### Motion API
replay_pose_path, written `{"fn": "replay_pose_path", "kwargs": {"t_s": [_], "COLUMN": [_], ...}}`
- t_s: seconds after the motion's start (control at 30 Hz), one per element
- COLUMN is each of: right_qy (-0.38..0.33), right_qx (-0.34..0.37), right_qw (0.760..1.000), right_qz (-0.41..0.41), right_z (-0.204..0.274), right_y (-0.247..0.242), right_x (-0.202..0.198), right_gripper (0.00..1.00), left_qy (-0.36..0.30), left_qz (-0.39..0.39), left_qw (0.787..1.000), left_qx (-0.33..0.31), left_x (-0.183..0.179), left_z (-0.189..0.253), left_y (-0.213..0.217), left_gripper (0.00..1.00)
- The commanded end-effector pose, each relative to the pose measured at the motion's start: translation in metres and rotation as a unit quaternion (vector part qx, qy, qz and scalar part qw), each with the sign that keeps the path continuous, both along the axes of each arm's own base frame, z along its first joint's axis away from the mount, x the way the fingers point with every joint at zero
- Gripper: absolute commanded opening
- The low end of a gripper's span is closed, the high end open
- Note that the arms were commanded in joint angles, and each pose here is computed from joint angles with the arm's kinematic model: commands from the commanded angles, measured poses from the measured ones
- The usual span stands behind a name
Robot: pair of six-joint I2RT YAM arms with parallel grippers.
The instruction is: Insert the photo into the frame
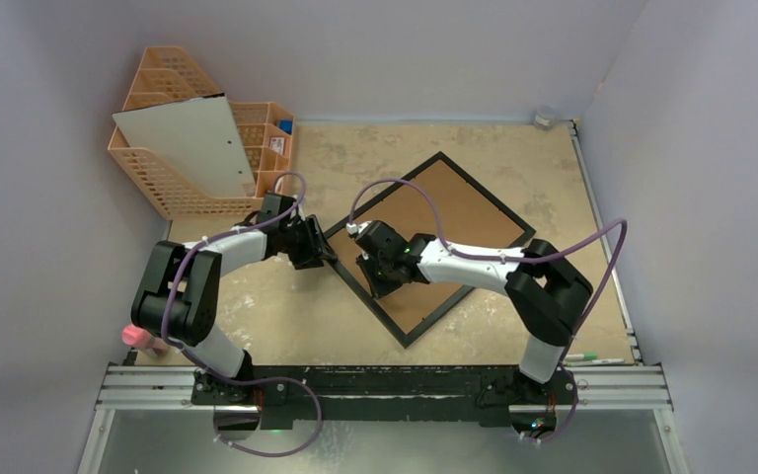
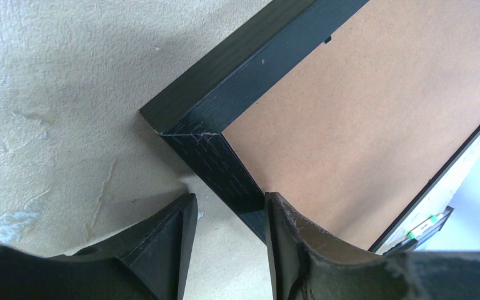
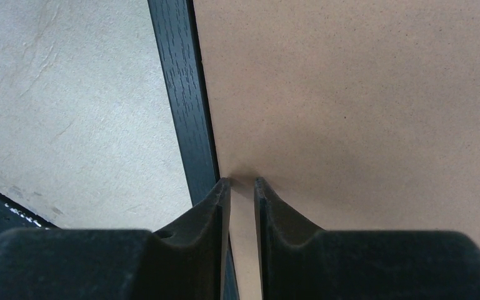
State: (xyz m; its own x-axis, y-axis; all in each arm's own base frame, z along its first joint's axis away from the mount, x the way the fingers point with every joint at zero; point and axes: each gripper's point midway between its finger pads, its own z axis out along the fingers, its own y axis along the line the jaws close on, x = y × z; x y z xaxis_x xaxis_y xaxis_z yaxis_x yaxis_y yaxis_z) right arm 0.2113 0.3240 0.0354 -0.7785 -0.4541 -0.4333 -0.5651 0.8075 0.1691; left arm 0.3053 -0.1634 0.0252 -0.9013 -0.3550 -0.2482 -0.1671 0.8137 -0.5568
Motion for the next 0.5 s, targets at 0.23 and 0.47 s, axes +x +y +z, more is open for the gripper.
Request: {"fn": "replay_pose_path", "kwargs": {"t_s": [0.23, 0.47], "right_qy": [0.028, 0.031], "right_qx": [-0.119, -0.162], "right_qw": [0.992, 0.986], "right_qz": [-0.006, -0.011], "right_z": [-0.055, -0.067], "right_y": [-0.038, -0.048], "right_x": [-0.018, -0.026], "right_gripper": [0.24, 0.24], "left_qy": [0.044, 0.044], "left_qz": [0.009, 0.010], "left_qw": [0.997, 0.997], "left_qx": [0.060, 0.061], "left_x": [-0.022, -0.021], "left_z": [-0.028, -0.028], "left_y": [0.022, 0.022], "left_gripper": [0.46, 0.46]}}
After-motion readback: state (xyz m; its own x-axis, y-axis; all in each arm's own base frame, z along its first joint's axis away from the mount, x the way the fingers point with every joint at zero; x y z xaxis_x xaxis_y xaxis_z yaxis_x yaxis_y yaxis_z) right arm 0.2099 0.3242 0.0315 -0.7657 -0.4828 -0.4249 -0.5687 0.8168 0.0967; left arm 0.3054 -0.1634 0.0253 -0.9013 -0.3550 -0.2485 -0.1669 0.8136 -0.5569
